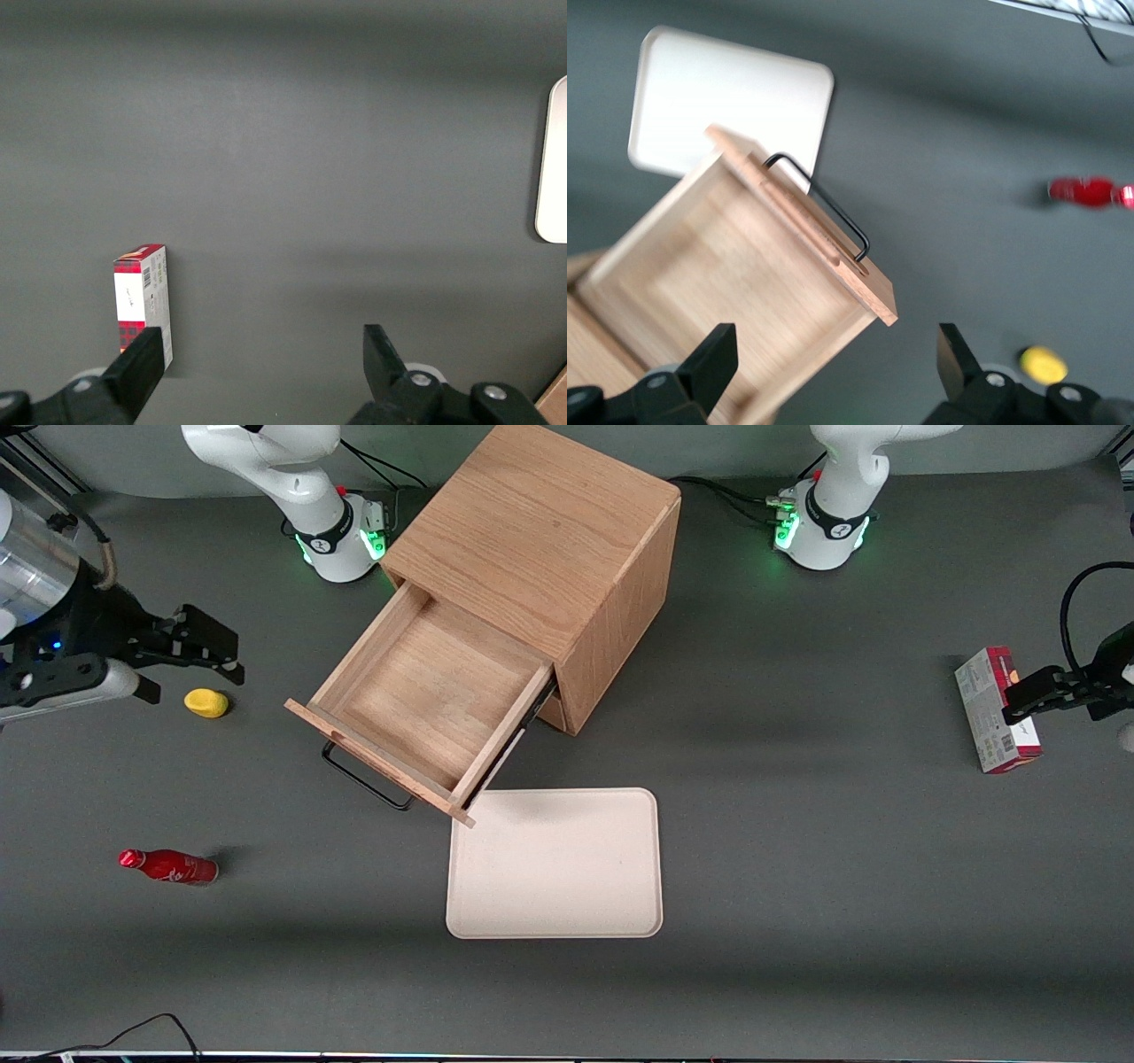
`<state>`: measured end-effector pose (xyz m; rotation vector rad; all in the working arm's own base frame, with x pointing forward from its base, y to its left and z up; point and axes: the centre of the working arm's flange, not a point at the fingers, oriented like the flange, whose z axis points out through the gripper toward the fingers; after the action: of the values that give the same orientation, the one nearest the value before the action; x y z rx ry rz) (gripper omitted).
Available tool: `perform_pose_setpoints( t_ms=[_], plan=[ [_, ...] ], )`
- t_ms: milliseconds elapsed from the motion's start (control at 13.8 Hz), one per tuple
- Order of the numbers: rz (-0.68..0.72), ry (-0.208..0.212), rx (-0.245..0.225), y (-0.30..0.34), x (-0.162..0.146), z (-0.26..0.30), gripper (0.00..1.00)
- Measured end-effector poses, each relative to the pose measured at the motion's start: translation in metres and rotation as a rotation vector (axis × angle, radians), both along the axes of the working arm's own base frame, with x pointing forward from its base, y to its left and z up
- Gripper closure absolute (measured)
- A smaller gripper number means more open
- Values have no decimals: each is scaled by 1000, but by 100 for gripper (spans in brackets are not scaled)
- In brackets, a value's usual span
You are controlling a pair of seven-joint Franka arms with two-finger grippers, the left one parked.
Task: Close top drawer
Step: 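Move the right gripper down to the open drawer's front panel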
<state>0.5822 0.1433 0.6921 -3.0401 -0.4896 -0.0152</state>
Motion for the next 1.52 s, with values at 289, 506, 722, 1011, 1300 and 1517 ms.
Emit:
perform_pose_setpoints(
  t_ms=[289, 506, 722, 1011, 1300, 1517],
  plan=[
    [479, 6, 5, -3, 11, -19, 0],
    [572, 20, 15, -3, 18, -31, 0],
    [582, 19, 70, -1, 14, -26, 0],
    [574, 56, 126, -12, 16, -32, 0],
    [536, 212, 273, -37, 39, -92, 0],
    [524, 231, 292, -47, 45, -103, 0]
  ],
)
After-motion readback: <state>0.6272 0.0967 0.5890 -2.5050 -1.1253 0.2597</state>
